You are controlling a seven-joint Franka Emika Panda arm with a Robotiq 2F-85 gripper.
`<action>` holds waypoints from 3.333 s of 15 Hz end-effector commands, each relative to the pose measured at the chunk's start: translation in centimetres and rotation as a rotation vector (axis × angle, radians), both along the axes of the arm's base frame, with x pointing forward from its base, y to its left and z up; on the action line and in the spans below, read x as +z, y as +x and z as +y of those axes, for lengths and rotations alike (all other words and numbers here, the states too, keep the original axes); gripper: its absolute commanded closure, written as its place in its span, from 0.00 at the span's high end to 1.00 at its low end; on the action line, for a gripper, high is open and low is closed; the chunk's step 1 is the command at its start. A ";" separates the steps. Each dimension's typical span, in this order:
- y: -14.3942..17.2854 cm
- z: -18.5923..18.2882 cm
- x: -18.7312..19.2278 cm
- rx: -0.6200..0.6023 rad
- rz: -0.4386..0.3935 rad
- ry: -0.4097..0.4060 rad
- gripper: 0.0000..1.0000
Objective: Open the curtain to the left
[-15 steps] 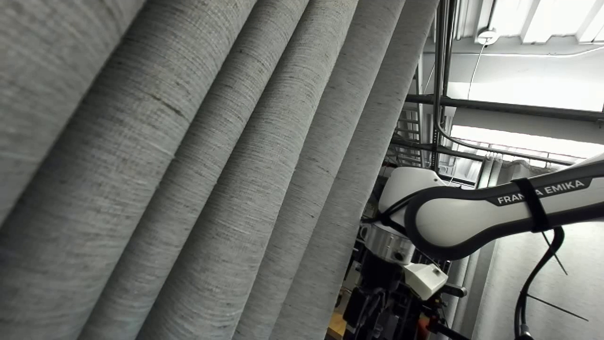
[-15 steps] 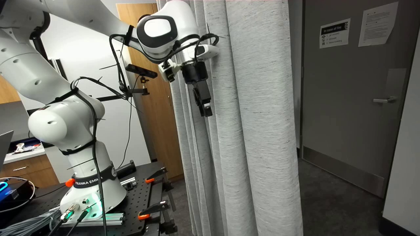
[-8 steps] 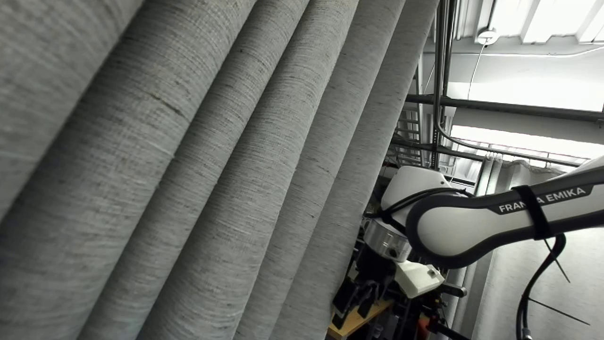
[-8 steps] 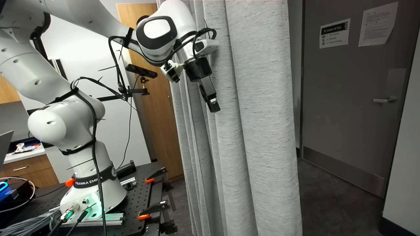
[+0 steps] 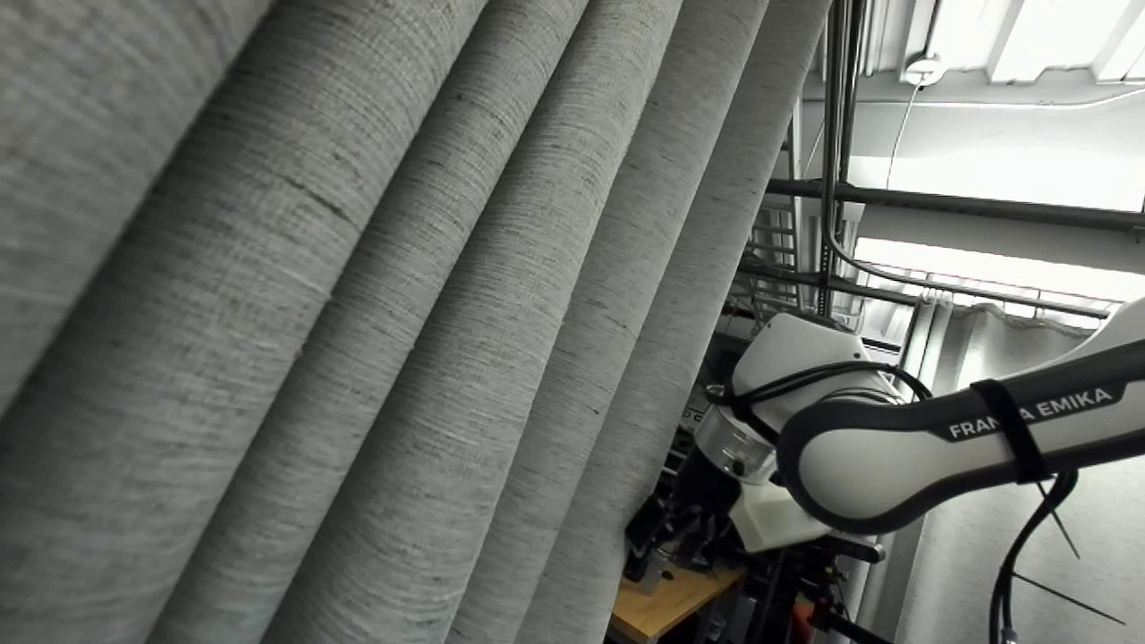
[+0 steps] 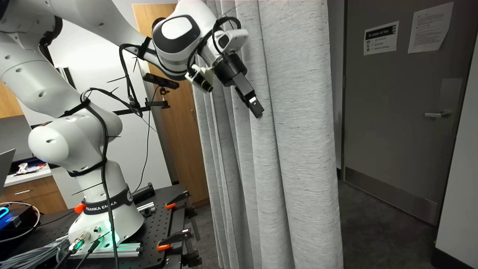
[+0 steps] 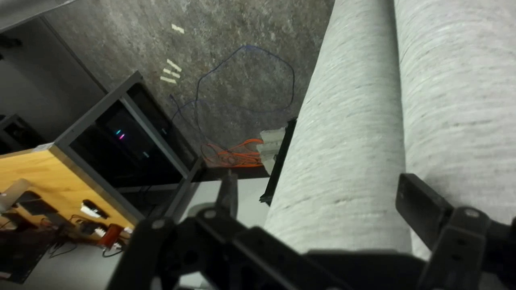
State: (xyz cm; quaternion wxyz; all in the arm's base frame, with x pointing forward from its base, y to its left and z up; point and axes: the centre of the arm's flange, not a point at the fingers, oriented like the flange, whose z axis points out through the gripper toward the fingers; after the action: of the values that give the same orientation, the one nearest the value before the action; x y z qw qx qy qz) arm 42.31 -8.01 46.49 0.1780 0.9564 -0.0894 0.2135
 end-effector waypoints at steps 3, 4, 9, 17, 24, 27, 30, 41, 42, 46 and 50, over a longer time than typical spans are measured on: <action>2.5 -1.6 5.4 -0.061 -0.096 -0.068 1.00; 2.5 -2.0 5.7 -0.065 -0.103 -0.064 1.00; 3.8 -1.8 6.6 0.001 -0.184 -0.006 1.00; 5.7 -0.9 9.2 0.071 -0.339 0.050 1.00; 5.4 0.4 7.6 0.140 -0.259 0.062 1.00; 5.3 1.5 6.9 0.191 -0.229 0.079 1.00; 5.3 2.2 6.8 0.218 -0.215 0.090 1.00; 3.8 2.5 5.8 0.311 -0.156 0.108 1.00; 3.9 2.7 5.7 0.321 -0.144 0.113 1.00; 4.4 3.9 5.6 0.341 -0.133 0.112 1.00; 4.6 4.2 5.7 0.302 -0.175 0.112 1.00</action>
State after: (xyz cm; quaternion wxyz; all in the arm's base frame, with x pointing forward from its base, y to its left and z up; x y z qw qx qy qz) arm 47.07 -4.18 51.51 0.0827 0.9486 0.0421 0.3025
